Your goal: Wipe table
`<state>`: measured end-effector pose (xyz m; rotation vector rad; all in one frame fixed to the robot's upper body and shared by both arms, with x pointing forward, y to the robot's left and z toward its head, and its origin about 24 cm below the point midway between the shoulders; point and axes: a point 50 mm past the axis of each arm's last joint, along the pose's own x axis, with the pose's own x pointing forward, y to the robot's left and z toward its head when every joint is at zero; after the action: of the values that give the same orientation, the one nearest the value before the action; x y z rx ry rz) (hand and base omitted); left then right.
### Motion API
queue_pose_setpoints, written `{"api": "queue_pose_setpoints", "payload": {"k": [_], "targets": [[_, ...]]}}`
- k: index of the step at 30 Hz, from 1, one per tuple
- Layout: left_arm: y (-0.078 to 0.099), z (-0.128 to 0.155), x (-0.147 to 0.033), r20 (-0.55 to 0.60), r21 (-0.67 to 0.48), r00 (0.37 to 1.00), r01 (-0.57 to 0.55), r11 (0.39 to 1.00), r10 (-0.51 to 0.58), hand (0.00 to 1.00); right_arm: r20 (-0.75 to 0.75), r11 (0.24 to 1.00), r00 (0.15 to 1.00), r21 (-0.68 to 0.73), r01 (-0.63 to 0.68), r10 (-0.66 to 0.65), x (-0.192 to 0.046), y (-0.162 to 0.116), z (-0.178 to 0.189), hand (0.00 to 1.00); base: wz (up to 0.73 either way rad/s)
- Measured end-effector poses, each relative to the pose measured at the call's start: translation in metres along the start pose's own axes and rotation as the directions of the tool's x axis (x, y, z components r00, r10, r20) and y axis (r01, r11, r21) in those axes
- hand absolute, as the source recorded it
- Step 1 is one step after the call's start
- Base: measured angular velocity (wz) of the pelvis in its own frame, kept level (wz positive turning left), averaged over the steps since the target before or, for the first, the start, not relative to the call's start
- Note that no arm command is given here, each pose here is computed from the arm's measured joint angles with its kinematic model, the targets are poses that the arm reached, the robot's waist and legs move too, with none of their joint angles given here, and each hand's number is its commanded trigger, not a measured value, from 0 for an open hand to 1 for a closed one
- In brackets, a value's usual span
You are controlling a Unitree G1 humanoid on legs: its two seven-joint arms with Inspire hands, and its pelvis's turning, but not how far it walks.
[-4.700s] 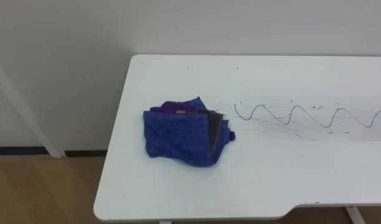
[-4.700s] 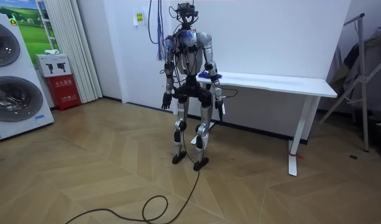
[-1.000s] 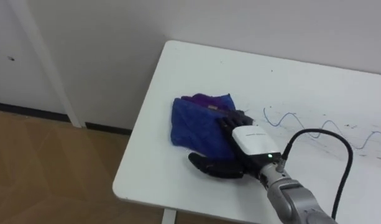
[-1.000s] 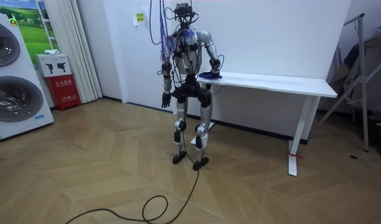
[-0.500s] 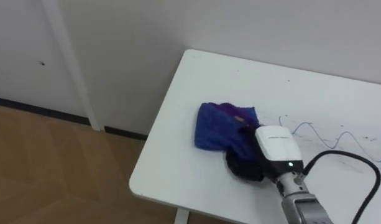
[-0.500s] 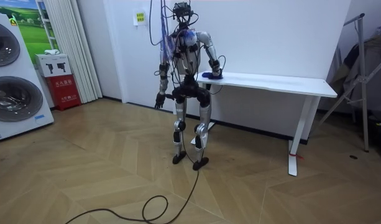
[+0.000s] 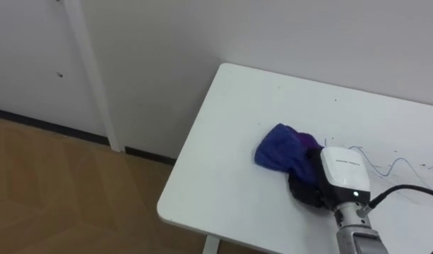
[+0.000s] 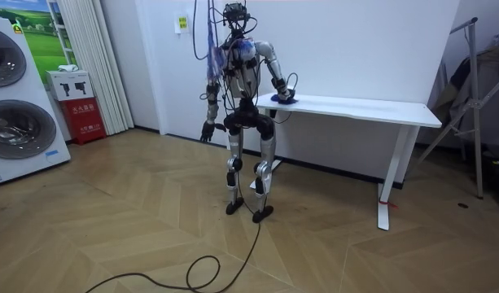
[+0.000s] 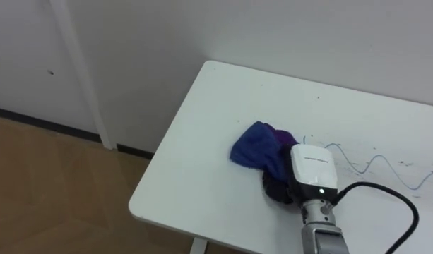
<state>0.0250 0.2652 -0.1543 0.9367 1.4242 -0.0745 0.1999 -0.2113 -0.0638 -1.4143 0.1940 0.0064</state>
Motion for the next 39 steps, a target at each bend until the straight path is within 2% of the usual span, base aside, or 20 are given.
{"api": "queue_pose_setpoints", "payload": {"k": [6, 12, 17, 19, 23, 26, 29, 31, 35, 39], "targets": [[-0.004, 0.008, -0.001, 0.037, -0.013, 0.999, 0.018, 1.000, -0.018, 0.00, -0.051, 0.988, 0.998, 0.149, -0.036, 0.044, 0.006, 0.000, 0.006, 1.00, 0.01], [-0.006, 0.016, -0.002, 0.061, -0.037, 0.998, 0.027, 0.999, -0.025, 0.00, -0.022, 0.961, 0.989, 0.241, -0.139, 0.148, 0.034, -0.021, 0.028, 1.00, -0.17], [0.006, 0.012, 0.000, 0.030, -0.092, 1.000, -0.004, 0.996, 0.007, 0.00, 0.024, 0.933, 0.973, 0.280, -0.227, 0.229, 0.067, -0.045, 0.043, 1.00, -0.20], [0.006, 0.009, 0.000, 0.014, -0.109, 1.000, -0.004, 0.994, 0.005, 0.00, -0.003, 0.916, 0.964, 0.312, -0.251, 0.265, 0.083, -0.053, 0.033, 1.00, 0.00], [0.001, -0.006, -0.001, -0.025, -0.140, 1.000, 0.010, 0.990, -0.014, 0.00, -0.113, 0.882, 0.945, 0.407, -0.238, 0.307, 0.097, -0.058, 0.002, 1.00, 0.27], [0.004, -0.022, -0.001, -0.070, -0.167, 0.998, -0.005, 0.986, -0.007, 0.00, -0.201, 0.834, 0.924, 0.522, -0.181, 0.326, 0.093, -0.057, -0.030, 1.00, 0.30], [0.004, -0.036, -0.002, -0.108, -0.191, 0.994, -0.009, 0.981, -0.012, 0.00, -0.272, 0.801, 0.904, 0.587, -0.116, 0.329, 0.077, -0.045, -0.055, 1.00, 0.30], [0.005, -0.039, -0.002, -0.108, -0.208, 0.994, -0.019, 0.978, -0.003, 0.00, -0.335, 0.760, 0.885, 0.649, -0.032, 0.323, 0.058, -0.033, -0.073, 1.00, 0.50], [0.004, -0.049, -0.003, -0.137, -0.231, 0.991, -0.041, 0.972, 0.009, 0.00, -0.442, 0.748, 0.846, 0.659, 0.081, 0.298, 0.027, -0.019, -0.101, 1.00, 0.19], [0.008, -0.056, -0.003, -0.171, -0.251, 0.985, -0.080, 0.965, 0.037, 0.00, -0.587, 0.759, 0.760, 0.620, 0.198, 0.281, -0.013, -0.006, -0.132, 1.00, 0.05]]}}
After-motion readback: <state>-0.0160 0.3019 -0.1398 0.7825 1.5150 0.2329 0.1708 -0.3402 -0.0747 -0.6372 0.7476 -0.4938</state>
